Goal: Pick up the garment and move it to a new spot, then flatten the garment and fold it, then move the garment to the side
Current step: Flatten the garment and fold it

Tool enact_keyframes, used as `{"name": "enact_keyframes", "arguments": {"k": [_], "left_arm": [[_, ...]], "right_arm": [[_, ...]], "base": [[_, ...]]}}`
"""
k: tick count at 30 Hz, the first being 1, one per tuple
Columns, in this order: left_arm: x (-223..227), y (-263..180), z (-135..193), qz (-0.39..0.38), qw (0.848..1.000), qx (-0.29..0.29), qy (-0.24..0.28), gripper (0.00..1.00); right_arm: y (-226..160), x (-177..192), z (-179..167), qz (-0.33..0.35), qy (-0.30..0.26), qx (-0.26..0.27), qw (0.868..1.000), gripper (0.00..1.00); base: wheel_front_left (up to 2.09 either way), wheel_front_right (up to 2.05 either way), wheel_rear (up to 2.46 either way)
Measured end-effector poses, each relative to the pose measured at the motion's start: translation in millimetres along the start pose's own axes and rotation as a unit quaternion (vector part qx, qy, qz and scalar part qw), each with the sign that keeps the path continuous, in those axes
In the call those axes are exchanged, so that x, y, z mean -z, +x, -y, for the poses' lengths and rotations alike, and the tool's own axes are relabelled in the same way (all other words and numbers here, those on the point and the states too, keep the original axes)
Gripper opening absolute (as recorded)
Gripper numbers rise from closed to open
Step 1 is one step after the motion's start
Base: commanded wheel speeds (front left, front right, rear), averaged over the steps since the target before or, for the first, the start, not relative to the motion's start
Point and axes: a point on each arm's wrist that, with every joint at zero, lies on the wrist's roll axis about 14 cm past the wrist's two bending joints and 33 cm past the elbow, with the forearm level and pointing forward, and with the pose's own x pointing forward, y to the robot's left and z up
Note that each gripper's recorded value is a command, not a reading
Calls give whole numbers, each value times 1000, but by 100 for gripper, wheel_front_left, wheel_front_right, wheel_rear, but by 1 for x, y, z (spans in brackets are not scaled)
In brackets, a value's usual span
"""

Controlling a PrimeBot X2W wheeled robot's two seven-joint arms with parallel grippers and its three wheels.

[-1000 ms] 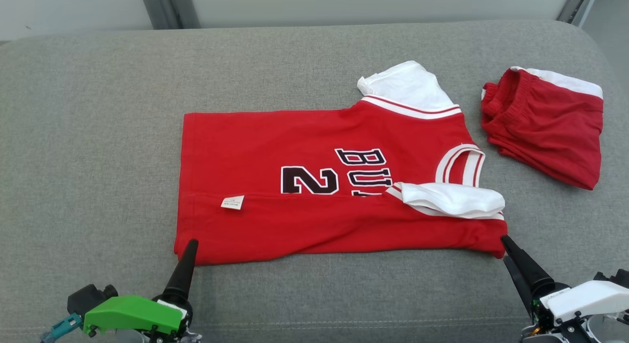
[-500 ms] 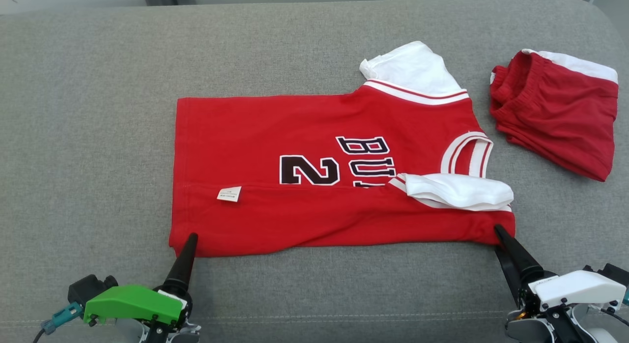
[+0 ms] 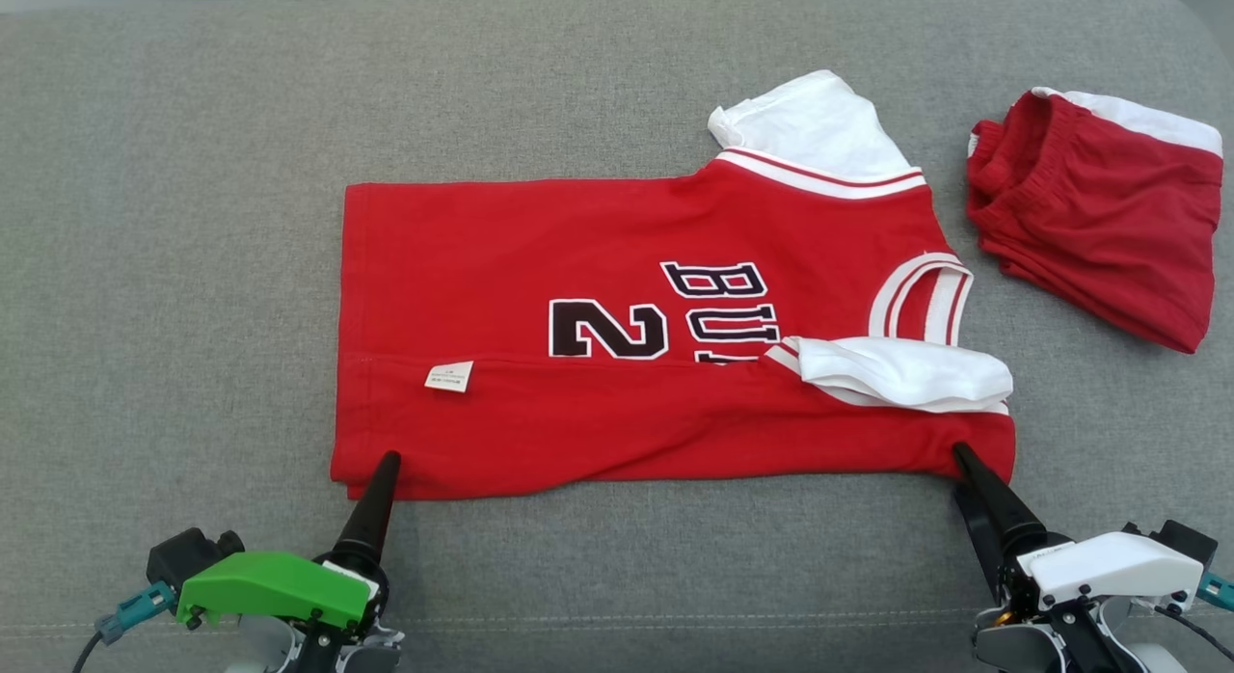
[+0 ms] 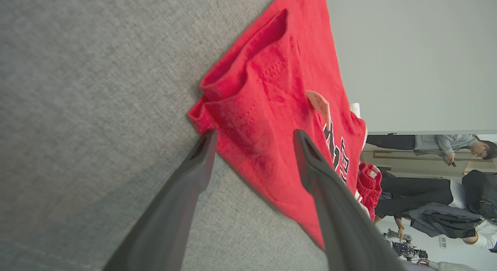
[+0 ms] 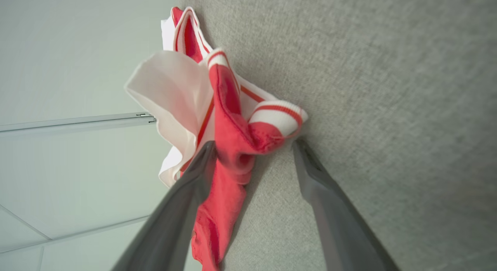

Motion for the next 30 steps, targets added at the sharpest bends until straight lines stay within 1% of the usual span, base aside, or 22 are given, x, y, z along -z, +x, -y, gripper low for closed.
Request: {"name": "enact_keyframes", "arguments": {"k": [2,3,5,6,12,18,21,23,24,25,26,27,28,29,30], "left_arm": [[0,0,0,0,1000,1,-1,100],[1,1,0,0,1000,1,-2,100],[2,1,0,-1,1000,1,-2,100],[2,2,0,-3,1000,0,-1,100],[5,2,-3,-11,1000,-5,1,100],[3,4,-4,-10,1000,-10,2,100],[1,9,-2,-9,1000,-8,4,100],[0,13,-1,-9,1000,-7,6,100],[-1,15,0,-9,1000,-7,6,80],[-1,15,0,-9,1000,-7,7,40],[-1,16,0,-9,1000,-8,6,19],[-1,16,-1,-8,1000,-9,6,19],[-1,16,-2,-9,1000,-10,5,0],[-1,17,-3,-11,1000,-12,5,0],[0,17,-4,-12,1000,-14,5,0]], "right_arm": [[1,0,-1,0,0,-2,1000,100],[2,0,-2,0,0,-4,1000,96],[4,-1,-3,0,-1,-5,1000,96],[5,-1,-4,0,-2,-6,1000,93],[5,-1,-1,1,-4,-6,1000,95],[7,0,0,-1,-3,-4,1000,93],[12,0,-4,-3,-8,-10,1000,89],[15,0,-6,-4,-8,-12,1000,80],[15,-1,-6,-4,-8,-12,1000,75],[16,-1,-5,-4,-9,-11,1000,64],[15,-1,-4,-4,-9,-9,1000,51],[15,-1,-3,-4,-9,-8,1000,51],[15,-1,-2,-4,-9,-7,1000,46],[15,-1,-1,-4,-9,-7,1000,43],[15,-1,-1,-4,-9,-6,1000,36]], "base": [[0,0,0],[0,0,0],[0,0,0],[0,0,0],[0,0,0],[0,0,0],[0,0,0],[0,0,0],[0,0,0],[0,0,0],[0,0,0],[0,0,0],[0,0,0],[0,0,0],[0,0,0]]}}
